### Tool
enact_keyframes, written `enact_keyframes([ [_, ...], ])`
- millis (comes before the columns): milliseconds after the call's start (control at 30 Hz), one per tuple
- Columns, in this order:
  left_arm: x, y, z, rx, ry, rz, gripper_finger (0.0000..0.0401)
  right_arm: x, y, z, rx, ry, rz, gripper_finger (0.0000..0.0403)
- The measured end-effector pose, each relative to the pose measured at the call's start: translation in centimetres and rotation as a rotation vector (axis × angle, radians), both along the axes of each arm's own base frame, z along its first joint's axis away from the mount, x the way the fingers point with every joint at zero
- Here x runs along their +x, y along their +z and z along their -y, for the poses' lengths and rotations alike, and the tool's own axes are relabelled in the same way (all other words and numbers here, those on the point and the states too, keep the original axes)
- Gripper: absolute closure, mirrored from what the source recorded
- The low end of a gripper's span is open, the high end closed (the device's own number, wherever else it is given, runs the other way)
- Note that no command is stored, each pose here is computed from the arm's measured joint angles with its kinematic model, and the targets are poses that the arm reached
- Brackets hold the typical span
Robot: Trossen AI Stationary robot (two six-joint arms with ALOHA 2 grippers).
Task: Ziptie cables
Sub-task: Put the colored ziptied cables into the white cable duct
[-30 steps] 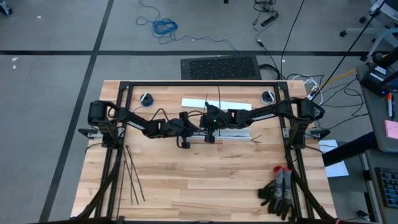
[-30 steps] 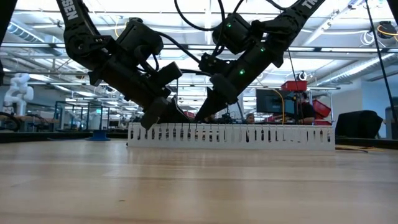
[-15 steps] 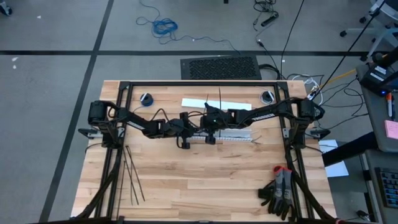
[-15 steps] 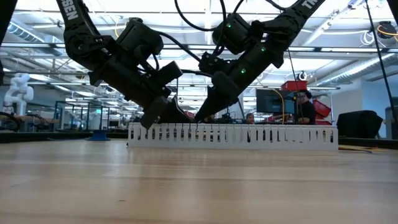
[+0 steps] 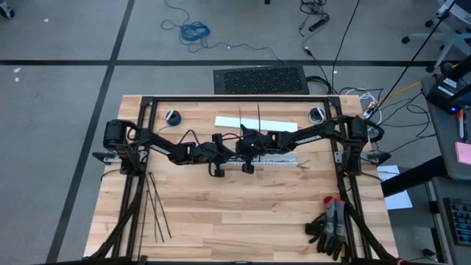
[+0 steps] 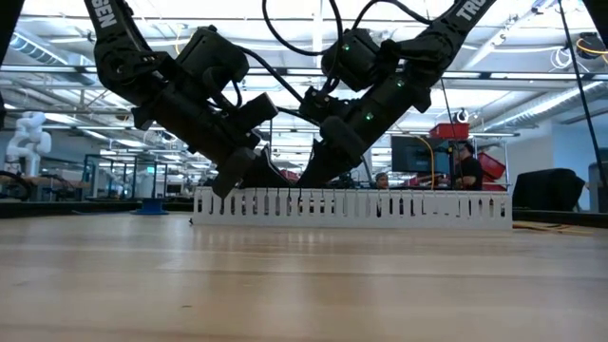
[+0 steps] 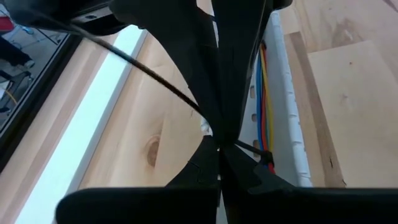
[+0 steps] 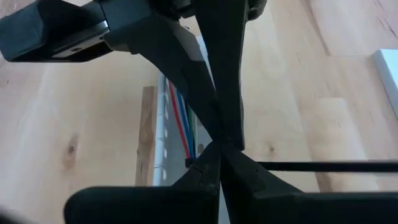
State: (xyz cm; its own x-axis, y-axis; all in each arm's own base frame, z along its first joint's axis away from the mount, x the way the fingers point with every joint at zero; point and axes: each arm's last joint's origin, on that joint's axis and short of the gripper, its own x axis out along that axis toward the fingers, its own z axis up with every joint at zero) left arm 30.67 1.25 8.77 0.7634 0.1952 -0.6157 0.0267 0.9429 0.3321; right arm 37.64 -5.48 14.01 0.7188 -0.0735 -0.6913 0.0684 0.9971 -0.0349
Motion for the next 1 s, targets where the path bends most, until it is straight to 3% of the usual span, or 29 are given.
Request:
enact_keyframes([
  [267, 0.0, 0.0, 0.3, 0.009, 0.001, 0.000, 0.0400, -0.3, 0.1, 0.4, -0.017, -0.054, -0.027, 0.0403],
  [1000, 0.0, 0.0, 0.4, 0.002, -0.016, 0.001, 0.0400, -0.4, 1.0, 0.5, -0.114, -0.043, 0.004, 0.0403],
])
